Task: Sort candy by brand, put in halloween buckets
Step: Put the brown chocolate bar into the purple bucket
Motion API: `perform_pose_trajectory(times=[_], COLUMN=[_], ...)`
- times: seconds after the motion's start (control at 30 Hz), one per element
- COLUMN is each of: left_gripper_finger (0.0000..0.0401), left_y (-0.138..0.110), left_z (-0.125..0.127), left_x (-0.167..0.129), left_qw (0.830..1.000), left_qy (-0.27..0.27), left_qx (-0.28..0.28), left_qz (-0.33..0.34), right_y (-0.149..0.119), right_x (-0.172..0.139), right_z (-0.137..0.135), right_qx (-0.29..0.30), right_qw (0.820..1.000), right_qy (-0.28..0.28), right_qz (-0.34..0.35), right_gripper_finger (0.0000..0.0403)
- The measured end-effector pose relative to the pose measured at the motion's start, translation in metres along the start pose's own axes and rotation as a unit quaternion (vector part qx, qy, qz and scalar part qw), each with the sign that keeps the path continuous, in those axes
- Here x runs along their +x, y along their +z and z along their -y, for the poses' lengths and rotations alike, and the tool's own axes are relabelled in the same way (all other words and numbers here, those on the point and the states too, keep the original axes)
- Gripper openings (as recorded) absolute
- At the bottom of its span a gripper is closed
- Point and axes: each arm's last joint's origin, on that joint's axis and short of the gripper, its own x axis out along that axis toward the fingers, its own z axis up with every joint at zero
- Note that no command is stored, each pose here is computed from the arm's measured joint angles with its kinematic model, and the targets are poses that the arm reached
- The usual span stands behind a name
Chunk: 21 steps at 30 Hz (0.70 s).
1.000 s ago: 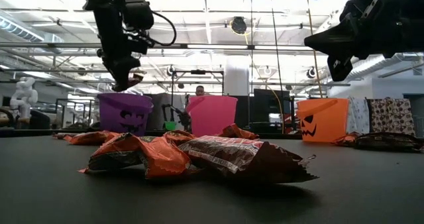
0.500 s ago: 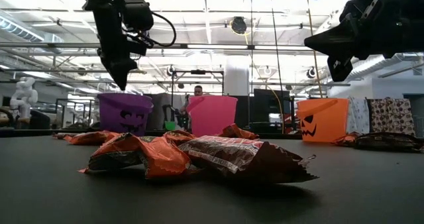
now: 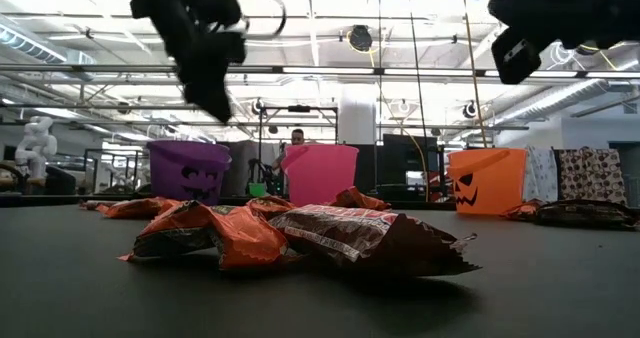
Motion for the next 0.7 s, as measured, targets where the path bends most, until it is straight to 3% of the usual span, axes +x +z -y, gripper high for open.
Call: perform_pose_trajectory(times=[0.1, 0.2, 0.3, 0.47, 0.57, 0.7], left_gripper_finger=[0.0221, 0.0221, 0.0221, 0.0221, 0.0221, 0.0221], left_y=[0.006, 0.000, -0.015, -0.054, -0.071, -0.081], left_z=[0.038, 0.081, 0.123, 0.183, 0.208, 0.231], left_x=[0.008, 0.017, 0.023, 0.037, 0.049, 0.073], left_qw=[0.992, 0.974, 0.942, 0.868, 0.843, 0.832], left_qy=[-0.081, -0.139, -0.186, -0.282, -0.281, -0.261], left_qx=[0.068, 0.137, 0.194, 0.279, 0.314, 0.352], left_qz=[0.062, 0.118, 0.200, 0.297, 0.335, 0.340], right_y=[0.008, 0.016, 0.018, 0.010, 0.005, 0.001], right_x=[0.010, 0.017, 0.027, 0.055, 0.072, 0.092], right_z=[-0.010, -0.015, -0.022, -0.043, -0.059, -0.082], right_qx=[0.041, 0.103, 0.138, 0.216, 0.260, 0.291], right_qw=[0.994, 0.964, 0.929, 0.889, 0.862, 0.830], right_qy=[-0.020, -0.090, -0.145, -0.112, -0.104, -0.134], right_qz=[-0.100, -0.229, -0.310, -0.387, -0.421, -0.457], right_gripper_finger=[0.0000, 0.0000, 0.0000, 0.0000, 0.0000, 0.0000])
